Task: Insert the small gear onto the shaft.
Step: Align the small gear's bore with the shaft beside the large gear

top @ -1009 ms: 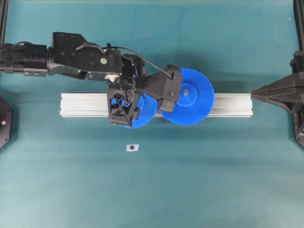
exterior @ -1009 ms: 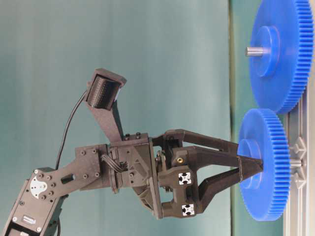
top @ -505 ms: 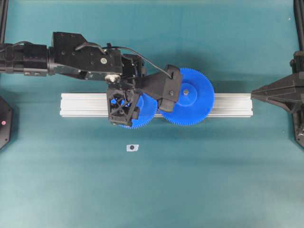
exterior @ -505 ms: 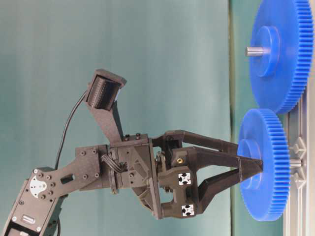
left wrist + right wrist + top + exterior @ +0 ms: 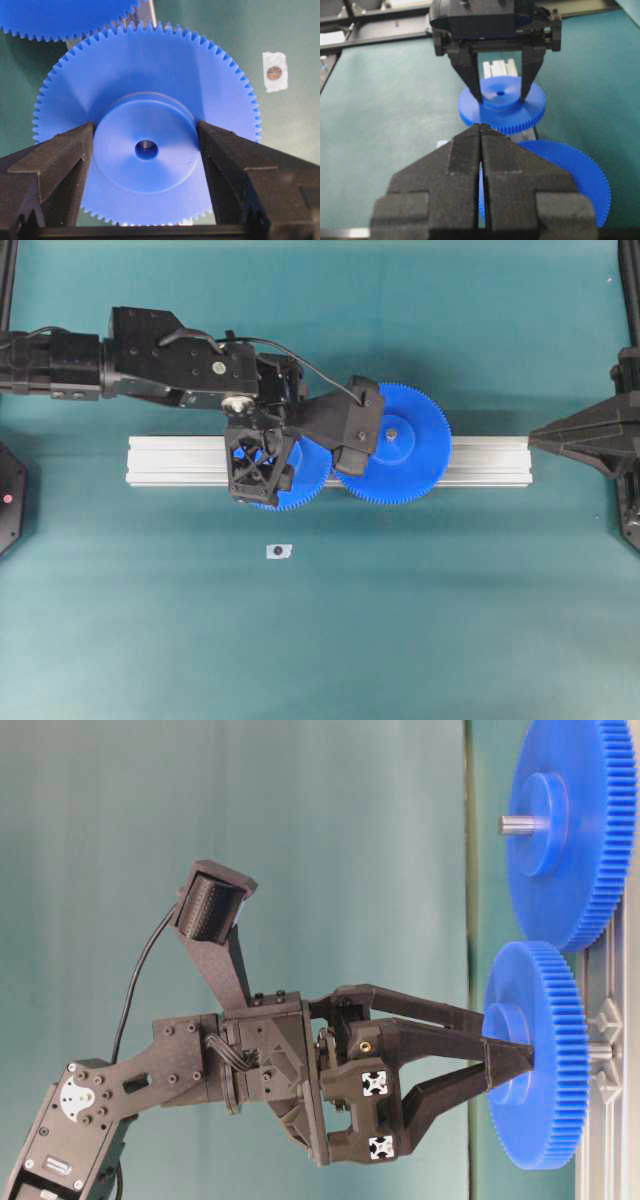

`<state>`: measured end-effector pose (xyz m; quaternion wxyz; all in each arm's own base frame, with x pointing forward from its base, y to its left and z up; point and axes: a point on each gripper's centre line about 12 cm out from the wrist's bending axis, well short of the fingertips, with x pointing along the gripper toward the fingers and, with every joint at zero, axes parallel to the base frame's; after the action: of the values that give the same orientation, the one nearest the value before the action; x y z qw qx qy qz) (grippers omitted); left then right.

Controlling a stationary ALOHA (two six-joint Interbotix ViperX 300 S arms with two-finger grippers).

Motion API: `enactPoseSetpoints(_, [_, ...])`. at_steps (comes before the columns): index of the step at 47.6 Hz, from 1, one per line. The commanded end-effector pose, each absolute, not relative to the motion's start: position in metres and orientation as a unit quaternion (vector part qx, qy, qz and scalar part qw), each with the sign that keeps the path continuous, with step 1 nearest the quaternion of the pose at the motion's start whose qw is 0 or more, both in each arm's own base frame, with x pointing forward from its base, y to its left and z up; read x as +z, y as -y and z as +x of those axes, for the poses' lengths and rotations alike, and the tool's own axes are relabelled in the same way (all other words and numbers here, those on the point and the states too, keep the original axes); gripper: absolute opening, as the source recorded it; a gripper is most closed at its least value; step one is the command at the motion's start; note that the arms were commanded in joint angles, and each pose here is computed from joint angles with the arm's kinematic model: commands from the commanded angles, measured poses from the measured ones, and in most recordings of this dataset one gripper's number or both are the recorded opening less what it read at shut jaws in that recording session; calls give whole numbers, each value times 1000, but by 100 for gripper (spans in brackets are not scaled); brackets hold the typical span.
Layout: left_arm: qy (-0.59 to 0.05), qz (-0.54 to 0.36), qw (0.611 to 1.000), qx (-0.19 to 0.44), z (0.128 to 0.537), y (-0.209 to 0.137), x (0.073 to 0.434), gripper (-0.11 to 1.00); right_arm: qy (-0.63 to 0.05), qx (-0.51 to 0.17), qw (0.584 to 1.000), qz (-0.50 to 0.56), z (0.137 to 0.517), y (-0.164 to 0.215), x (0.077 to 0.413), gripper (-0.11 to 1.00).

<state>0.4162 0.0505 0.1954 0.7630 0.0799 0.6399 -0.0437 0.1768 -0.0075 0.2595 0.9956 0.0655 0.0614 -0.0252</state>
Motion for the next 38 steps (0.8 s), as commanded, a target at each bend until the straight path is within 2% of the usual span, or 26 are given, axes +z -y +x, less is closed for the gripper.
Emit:
enactPoseSetpoints(1, [-636, 74, 767, -31, 415, -61, 207, 69, -53, -26, 996, 70, 179, 8, 266, -1])
enactPoseSetpoints(7, [-634, 76, 769, -33, 415, -59, 209, 70, -54, -26, 996, 70, 179, 8, 266, -1])
enactPoseSetpoints(12, [-632, 79, 770, -36, 416, -55, 210, 89, -53, -26, 996, 70, 178, 8, 266, -1])
enactPoseSetpoints(14, [-631, 81, 771, -37, 417, -54, 211, 91, -54, -26, 996, 70, 179, 8, 265, -1])
enactPoseSetpoints(38, [-629, 79, 773, -36, 418, -54, 213, 90, -51, -26, 996, 70, 178, 8, 267, -1])
